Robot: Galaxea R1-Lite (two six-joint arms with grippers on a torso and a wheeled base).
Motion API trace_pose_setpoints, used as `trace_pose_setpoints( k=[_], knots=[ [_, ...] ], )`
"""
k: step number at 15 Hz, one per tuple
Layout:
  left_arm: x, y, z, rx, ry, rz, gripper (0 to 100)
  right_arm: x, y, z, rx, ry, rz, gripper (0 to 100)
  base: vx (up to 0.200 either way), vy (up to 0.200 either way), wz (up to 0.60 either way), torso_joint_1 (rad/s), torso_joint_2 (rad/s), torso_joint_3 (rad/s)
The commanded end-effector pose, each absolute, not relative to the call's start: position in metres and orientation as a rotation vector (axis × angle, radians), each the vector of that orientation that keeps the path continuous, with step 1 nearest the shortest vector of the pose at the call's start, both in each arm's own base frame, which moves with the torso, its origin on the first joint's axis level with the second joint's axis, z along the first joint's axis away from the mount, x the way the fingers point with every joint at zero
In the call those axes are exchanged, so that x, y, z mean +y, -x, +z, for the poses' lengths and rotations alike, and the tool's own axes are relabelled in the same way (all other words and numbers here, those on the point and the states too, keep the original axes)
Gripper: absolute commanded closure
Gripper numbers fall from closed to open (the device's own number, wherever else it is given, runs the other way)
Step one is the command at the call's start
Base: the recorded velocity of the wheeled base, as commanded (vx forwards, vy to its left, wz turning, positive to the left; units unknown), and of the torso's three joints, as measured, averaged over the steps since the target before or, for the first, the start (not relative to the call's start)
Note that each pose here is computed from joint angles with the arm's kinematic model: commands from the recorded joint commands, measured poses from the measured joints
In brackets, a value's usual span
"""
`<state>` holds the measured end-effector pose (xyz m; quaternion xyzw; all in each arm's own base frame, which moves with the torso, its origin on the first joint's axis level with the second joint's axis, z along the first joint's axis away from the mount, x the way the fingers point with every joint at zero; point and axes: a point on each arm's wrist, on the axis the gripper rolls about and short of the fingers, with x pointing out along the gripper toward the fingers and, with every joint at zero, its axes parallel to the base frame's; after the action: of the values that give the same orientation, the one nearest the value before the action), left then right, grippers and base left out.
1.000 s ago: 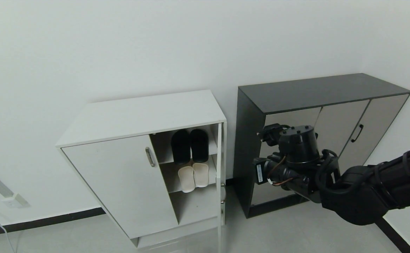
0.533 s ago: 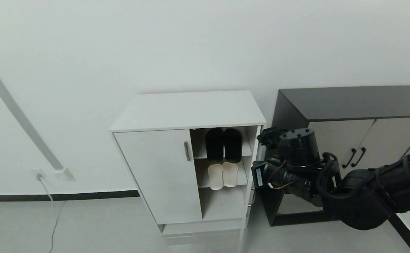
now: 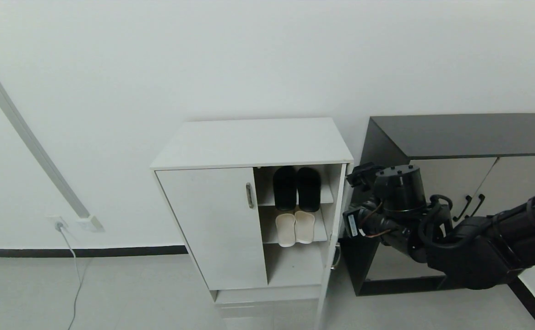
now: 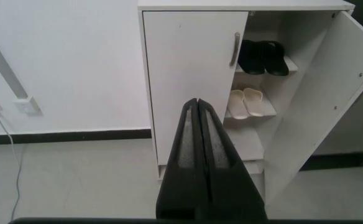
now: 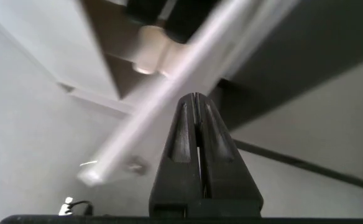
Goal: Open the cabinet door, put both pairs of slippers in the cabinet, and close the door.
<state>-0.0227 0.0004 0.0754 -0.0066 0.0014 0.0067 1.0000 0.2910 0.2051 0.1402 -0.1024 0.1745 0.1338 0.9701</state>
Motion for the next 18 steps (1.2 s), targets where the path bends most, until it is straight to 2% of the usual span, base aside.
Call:
trace_pose_setpoints(
  k=[1, 5, 11, 14, 18],
  knots=[
    [0.0, 0.023, 0.075, 0.003, 0.014, 0.014, 100, 0.207, -0.298, 0.125, 0.389, 0.227, 0.263, 100, 0.0, 0.0, 0.0, 0.0, 0.0, 0.0],
    [0.0, 0.023, 0.076, 0.001, 0.014, 0.014, 100, 0.219, -0.313, 0.105, 0.418, 0.245, 0.264, 100, 0.0, 0.0, 0.0, 0.0, 0.0, 0.0],
    [0.0, 0.023, 0.075, 0.003, 0.014, 0.014, 100, 0.238, -0.318, 0.116, 0.312, 0.122, 0.353, 100, 0.0, 0.0, 0.0, 0.0, 0.0, 0.0],
    [0.0, 0.023, 0.076, 0.001, 0.014, 0.014, 100, 0.234, -0.309, 0.109, 0.291, 0.091, 0.435, 100, 0.0, 0.0, 0.0, 0.0, 0.0, 0.0],
    [0.0, 0.023, 0.075, 0.003, 0.011, 0.014, 100, 0.221, -0.284, 0.081, 0.297, 0.08, 0.556, 100, 0.0, 0.0, 0.0, 0.0, 0.0, 0.0]
  ],
)
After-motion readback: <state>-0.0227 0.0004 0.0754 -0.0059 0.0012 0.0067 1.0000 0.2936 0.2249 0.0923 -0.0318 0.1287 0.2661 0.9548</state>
